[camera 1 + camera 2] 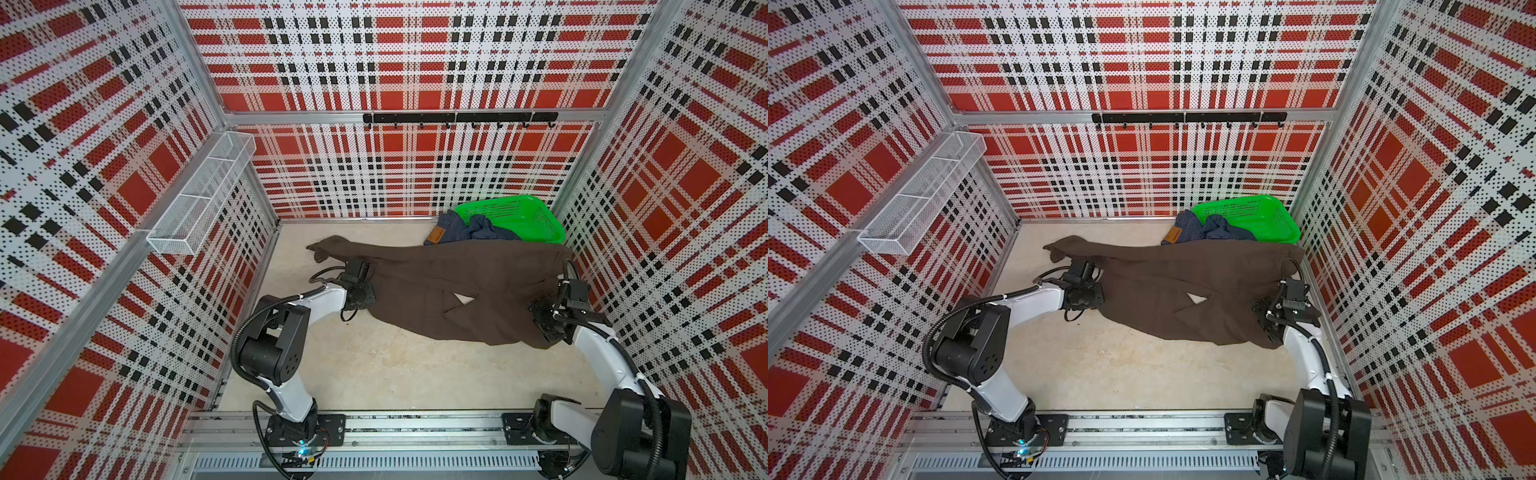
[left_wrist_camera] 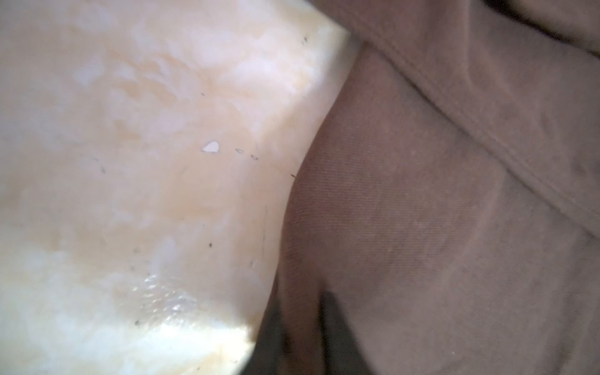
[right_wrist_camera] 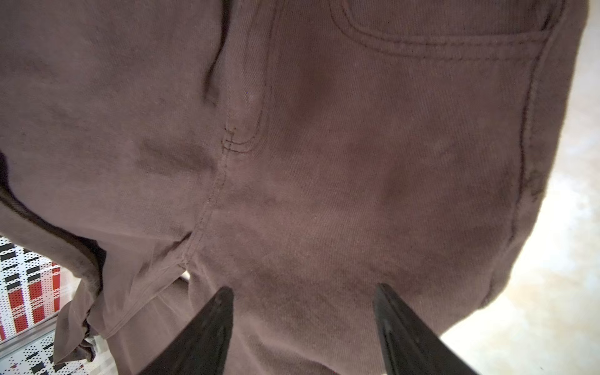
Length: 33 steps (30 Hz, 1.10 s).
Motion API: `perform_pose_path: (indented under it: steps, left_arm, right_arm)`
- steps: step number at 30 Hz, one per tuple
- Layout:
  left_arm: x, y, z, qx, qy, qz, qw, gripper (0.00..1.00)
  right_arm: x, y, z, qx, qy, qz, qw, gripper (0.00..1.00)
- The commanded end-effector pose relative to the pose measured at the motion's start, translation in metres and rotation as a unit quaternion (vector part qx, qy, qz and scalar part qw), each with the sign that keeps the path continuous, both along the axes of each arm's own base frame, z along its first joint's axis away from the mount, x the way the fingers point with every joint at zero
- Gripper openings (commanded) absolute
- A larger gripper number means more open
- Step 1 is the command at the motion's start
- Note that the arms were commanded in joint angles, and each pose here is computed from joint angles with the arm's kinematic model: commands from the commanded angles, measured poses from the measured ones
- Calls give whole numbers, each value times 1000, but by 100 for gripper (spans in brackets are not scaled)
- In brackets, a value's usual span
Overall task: Fold and stack the trousers
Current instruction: Flatten out the trousers at the center of the table.
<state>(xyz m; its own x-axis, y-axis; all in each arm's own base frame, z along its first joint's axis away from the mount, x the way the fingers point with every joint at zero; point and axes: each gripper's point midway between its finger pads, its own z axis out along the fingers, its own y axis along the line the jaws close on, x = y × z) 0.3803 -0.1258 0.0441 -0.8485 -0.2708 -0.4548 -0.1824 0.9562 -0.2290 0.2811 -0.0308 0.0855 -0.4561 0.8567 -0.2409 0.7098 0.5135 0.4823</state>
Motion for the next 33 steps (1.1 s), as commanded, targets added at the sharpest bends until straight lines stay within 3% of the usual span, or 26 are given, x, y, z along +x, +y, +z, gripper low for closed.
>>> perform_pose_path:
  steps: [1,4,8,11,21,33]
  left_arm:
    - [6,23,51,9,-61,39,997,0]
    - [-3,62,95,26,-94,85,992,0]
    - [-25,142,158,40,-150,179,972,0]
    - [-40,176,184,58,-162,210,962,0]
    - [-34,171,144,40,-122,188,974,0]
    - [-21,187,142,60,-123,205,969,1]
  right_arm:
    - [2,1,-6,2,-3,1,1000,71]
    - [1,3,-15,7,3,-1,1000,71]
    - [0,1,-14,6,2,-8,1000,70]
    - [-1,-2,-10,-3,0,-14,1000,71]
    - [-9,-2,-11,-1,12,-22,1000,76]
    - [-48,-8,3,-19,29,-64,997,80]
